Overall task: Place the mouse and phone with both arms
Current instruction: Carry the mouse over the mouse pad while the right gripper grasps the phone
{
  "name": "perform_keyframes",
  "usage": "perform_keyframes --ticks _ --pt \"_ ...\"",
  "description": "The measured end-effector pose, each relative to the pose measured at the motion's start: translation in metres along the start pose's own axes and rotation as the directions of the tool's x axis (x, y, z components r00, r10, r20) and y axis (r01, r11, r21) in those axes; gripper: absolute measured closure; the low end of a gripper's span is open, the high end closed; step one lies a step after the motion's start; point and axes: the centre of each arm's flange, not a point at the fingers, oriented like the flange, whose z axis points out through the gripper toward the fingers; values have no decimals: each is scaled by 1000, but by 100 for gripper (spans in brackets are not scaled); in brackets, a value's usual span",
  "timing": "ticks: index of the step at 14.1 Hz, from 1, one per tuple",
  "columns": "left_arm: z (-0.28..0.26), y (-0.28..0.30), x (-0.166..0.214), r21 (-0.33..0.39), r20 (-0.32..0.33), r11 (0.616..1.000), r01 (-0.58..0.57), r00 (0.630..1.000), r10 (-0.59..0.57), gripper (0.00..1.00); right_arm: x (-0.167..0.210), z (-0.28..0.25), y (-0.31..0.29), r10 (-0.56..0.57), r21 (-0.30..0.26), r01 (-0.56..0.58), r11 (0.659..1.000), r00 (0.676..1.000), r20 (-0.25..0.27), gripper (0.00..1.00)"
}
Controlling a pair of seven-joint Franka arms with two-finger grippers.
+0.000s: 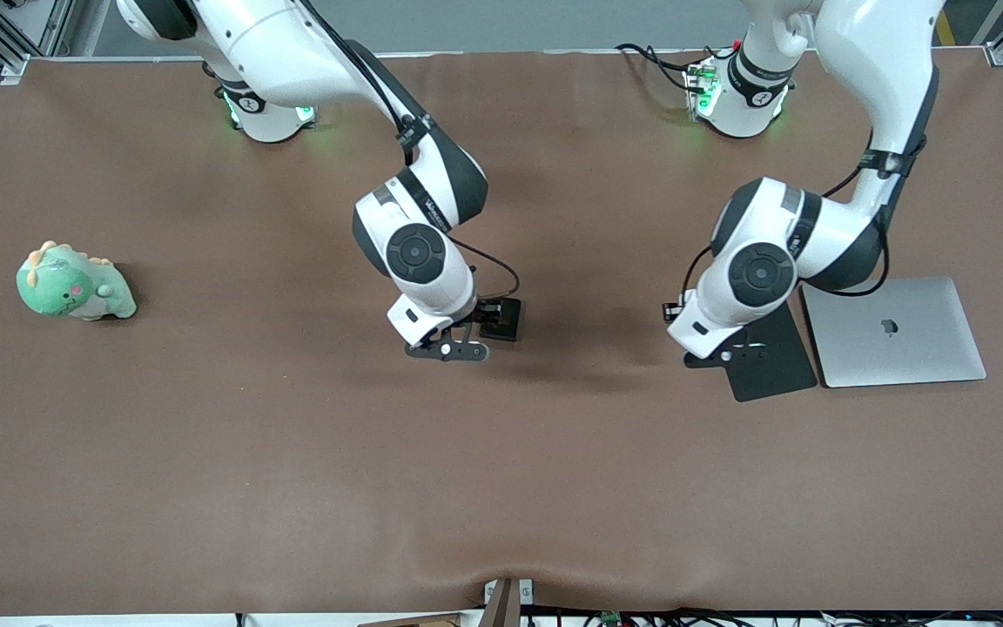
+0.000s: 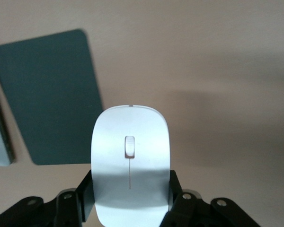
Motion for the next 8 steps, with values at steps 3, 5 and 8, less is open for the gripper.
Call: perform_keyframes --ticks 3,5,8 --pt "23 -37 2 48 12 999 24 1000 -24 38 0 36 -6 -38 -35 37 999 999 -29 0" --pt "36 -58 3 38 0 998 50 999 -50 38 -2 54 -10 -30 -48 28 998 999 -34 0" --pt "52 -81 2 20 -24 997 79 997 -78 38 -2 63 -19 16 -45 -18 999 999 -44 0"
